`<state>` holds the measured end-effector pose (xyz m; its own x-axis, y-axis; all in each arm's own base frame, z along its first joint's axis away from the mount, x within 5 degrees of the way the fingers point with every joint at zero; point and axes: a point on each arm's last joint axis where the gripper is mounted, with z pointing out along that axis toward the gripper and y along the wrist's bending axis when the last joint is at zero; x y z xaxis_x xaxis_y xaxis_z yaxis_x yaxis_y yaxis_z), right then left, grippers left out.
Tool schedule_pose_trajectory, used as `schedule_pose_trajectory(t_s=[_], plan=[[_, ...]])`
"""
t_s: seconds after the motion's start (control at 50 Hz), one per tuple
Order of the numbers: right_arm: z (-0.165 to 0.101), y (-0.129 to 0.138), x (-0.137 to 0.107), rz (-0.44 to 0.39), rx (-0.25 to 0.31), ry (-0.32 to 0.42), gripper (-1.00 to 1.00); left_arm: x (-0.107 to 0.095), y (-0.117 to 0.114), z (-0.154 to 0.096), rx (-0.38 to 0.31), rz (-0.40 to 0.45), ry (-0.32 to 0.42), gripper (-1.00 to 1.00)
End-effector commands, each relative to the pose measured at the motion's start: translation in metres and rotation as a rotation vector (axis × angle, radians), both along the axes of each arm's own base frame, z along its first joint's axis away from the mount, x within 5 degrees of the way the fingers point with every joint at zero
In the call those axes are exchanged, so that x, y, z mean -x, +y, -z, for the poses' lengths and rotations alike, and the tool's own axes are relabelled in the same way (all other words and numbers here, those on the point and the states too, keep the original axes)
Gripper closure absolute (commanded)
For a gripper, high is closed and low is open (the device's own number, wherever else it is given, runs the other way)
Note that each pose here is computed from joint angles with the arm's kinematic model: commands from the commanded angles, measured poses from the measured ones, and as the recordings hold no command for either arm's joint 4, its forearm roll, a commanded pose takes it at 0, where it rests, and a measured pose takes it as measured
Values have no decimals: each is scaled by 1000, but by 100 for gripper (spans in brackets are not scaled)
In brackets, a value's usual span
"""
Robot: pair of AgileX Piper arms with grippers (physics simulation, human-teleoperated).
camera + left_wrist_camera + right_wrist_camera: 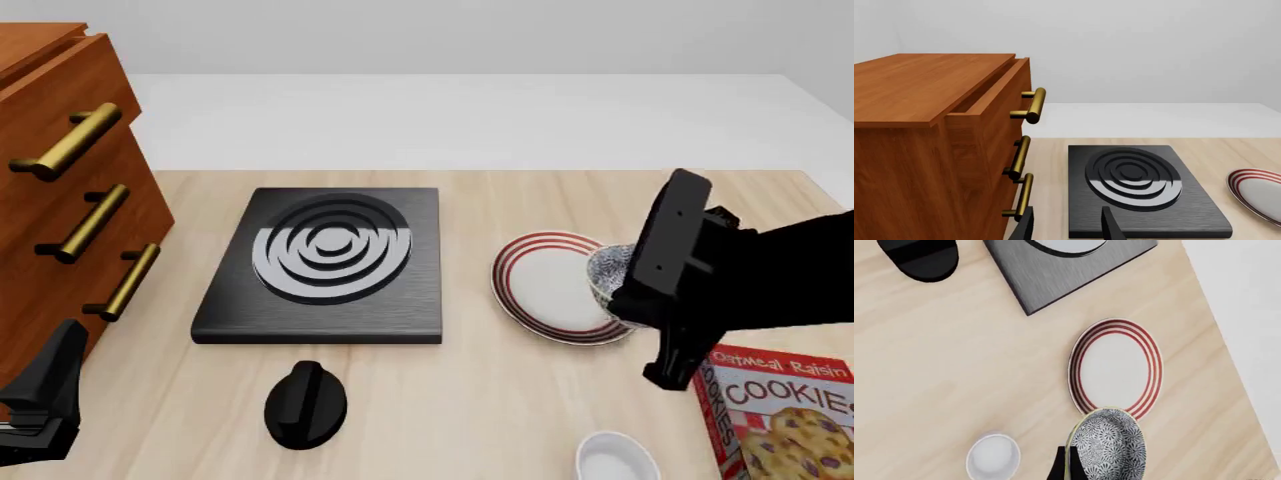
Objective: Pick the akita bowl on the ramekin and place it on the plate.
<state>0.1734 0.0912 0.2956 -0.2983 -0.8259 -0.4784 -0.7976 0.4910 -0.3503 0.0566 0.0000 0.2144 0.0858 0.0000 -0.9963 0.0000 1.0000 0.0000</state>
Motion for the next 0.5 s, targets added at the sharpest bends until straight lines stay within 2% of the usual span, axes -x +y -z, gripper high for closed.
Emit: schedule_pose_trajectory(t_s=[0.02,0.08,0.16,0.36,0.44,0.46,0.5], plan=[[-4,2,-24,25,-4,-44,100,0,0,0,0,0,0,-100],[-5,8,-36,43,-19,-40,100,0,0,0,0,0,0,-100],[-13,10,-48,64,-42,-75,100,0,0,0,0,0,0,-100],[0,14,-60,101,-57,-49,100,0,0,0,0,0,0,-100],[-1,13,-66,111,-59,-61,100,0,0,0,0,0,0,-100],[-1,13,-67,106,-55,-62,100,0,0,0,0,0,0,-100],[-16,14,-72,130,-88,-90,100,0,0,0,0,0,0,-100]])
